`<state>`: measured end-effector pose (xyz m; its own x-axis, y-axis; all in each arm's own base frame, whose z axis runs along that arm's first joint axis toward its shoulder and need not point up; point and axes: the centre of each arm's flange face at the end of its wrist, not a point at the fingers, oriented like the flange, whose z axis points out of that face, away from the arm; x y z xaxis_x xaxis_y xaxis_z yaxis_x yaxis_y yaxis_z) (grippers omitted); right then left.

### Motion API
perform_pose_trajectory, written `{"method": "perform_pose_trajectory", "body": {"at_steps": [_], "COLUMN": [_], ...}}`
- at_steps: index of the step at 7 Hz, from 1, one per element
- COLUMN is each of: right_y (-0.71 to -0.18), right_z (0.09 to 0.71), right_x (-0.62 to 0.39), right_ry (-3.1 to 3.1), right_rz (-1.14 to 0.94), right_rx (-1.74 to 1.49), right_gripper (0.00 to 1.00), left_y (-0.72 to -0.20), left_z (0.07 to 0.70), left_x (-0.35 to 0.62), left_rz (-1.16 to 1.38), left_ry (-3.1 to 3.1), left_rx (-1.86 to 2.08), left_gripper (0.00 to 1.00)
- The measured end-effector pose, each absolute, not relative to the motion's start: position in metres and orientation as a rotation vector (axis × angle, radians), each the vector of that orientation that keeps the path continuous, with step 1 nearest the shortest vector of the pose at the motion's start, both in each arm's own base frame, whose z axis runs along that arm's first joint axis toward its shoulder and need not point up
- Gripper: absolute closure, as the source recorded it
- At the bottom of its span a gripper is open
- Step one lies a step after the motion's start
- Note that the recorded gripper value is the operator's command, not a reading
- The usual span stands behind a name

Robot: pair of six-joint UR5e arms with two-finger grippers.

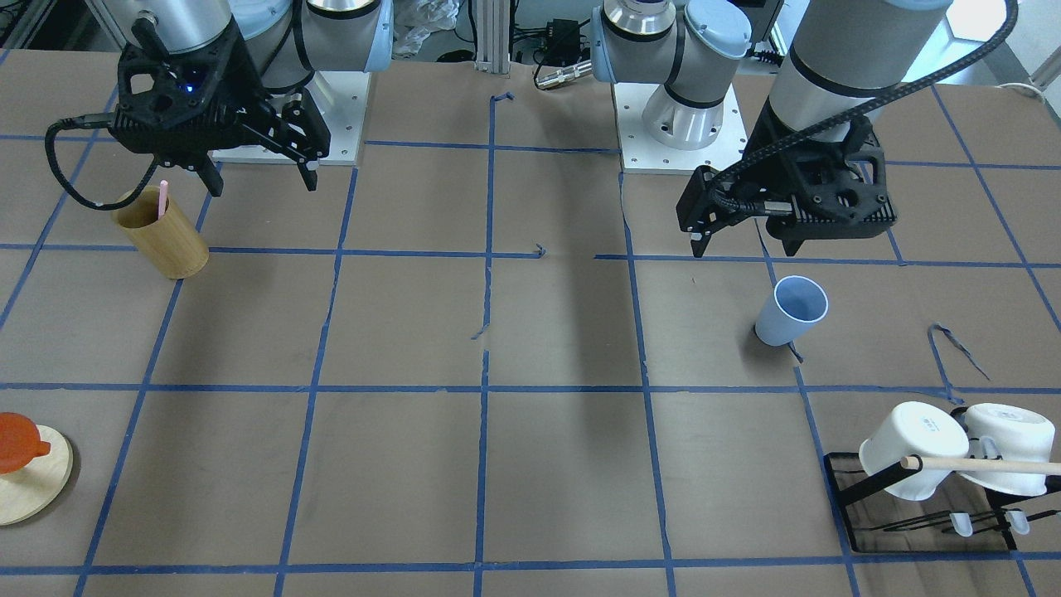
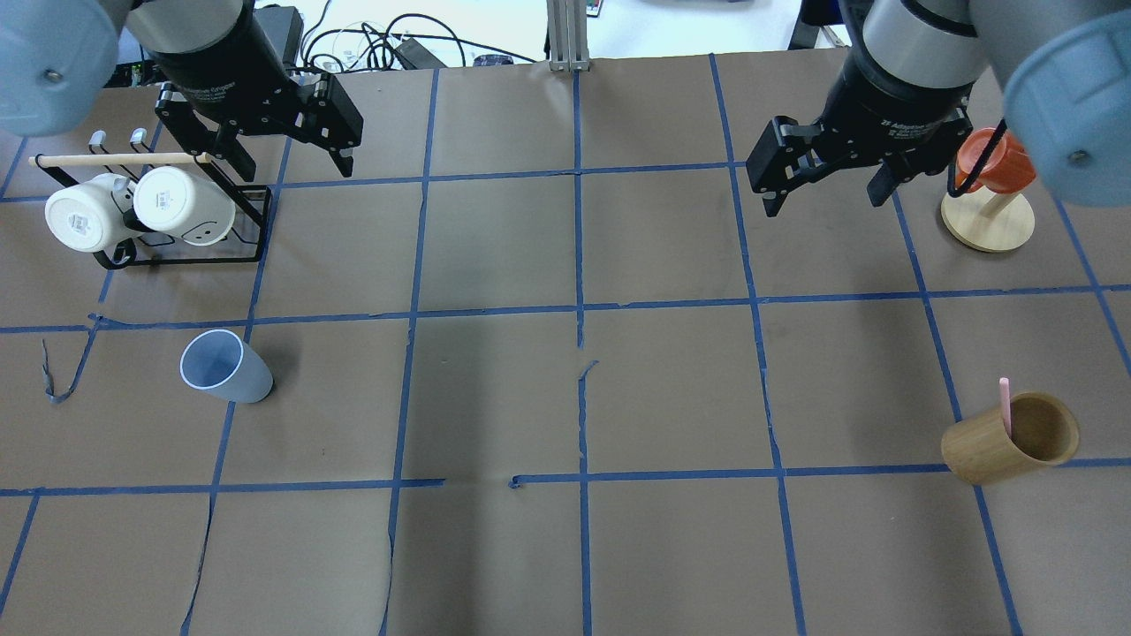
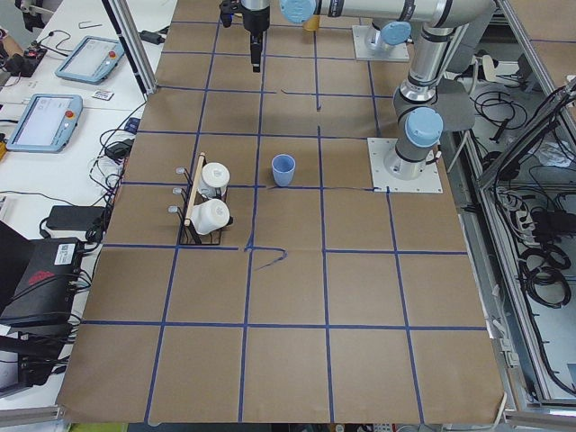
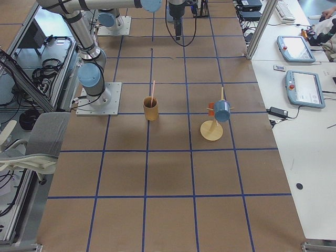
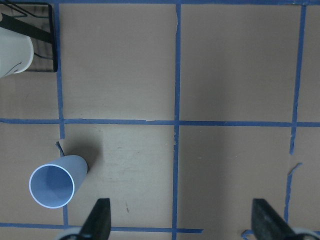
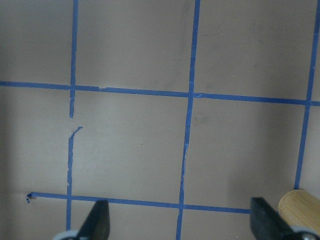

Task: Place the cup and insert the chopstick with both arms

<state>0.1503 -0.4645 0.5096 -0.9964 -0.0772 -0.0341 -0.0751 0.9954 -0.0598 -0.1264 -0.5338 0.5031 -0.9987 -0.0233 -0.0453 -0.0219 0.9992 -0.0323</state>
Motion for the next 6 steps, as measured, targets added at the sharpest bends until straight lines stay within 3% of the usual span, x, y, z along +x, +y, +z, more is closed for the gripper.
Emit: {"method": "perform_pose_trajectory", "body": {"at_steps": [6], "right_y": [-0.4625], "right_z": [0.5103], "right_x": [0.1486], "right_ry": [3.109], "right_rz": [-0.094], "right_rx": [-0.116], "right_gripper": [0.0], "left_y": [-0.5313], "left_z": [0.5027], "left_x": [-0.1244], "left_rz": [-0.034], "left_ry": [3.086], "left_rx": [-0.038], "left_gripper": [0.0]}}
